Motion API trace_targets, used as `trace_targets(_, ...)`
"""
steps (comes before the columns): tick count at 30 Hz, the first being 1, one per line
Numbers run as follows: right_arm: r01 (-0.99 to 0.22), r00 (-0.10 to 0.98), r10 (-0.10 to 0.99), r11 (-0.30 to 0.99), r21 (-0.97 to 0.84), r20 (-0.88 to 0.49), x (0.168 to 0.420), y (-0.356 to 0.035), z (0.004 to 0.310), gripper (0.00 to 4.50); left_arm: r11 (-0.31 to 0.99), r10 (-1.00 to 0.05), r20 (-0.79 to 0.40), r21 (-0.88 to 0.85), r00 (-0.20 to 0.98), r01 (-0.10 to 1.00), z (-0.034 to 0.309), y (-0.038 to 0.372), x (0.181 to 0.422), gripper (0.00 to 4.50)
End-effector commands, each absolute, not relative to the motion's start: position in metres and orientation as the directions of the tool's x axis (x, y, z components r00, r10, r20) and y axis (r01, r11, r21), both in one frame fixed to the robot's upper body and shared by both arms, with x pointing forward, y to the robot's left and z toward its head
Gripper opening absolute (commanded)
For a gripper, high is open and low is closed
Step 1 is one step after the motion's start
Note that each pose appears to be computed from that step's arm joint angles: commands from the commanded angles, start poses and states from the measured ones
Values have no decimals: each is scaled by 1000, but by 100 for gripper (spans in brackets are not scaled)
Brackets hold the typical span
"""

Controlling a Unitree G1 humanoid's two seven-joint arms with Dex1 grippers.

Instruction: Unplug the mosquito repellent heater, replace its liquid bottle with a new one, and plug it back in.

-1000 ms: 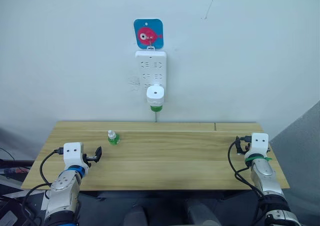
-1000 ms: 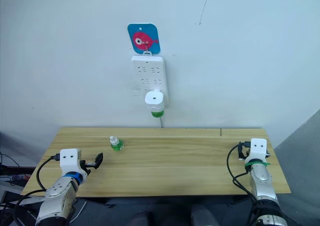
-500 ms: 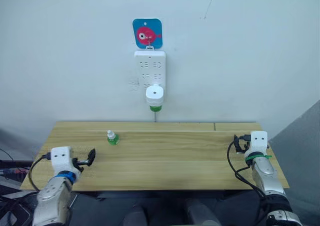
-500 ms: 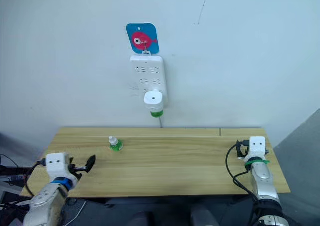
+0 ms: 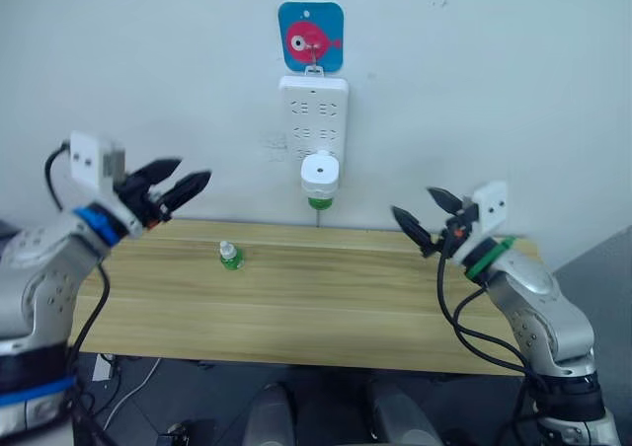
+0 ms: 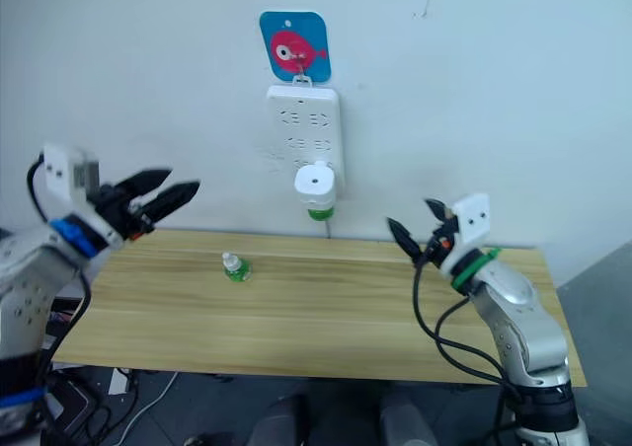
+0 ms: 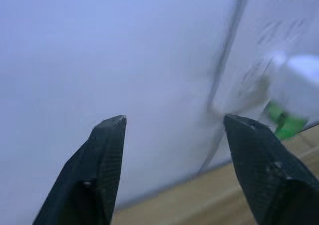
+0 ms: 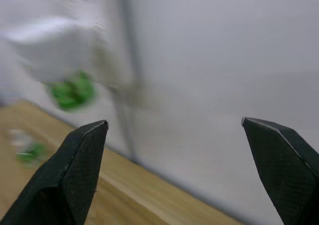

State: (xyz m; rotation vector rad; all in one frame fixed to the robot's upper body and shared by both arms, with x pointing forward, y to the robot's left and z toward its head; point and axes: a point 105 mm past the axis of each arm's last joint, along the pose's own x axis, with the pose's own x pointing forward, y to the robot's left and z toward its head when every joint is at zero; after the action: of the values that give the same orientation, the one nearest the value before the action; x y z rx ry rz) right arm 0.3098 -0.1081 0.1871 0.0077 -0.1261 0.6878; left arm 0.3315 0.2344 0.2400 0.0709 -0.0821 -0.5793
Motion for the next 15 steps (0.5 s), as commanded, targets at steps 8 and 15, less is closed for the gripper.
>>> trace_targets(8,-781,604,777,621,-62,175,287,-56,230,450,650,-752,10,177,659,739,253,189,375,337)
trace_targets(15,-808,547,807,579,-114,224,277,-38,253,450,555,-820,-28,206,572,806,249,170,393,337)
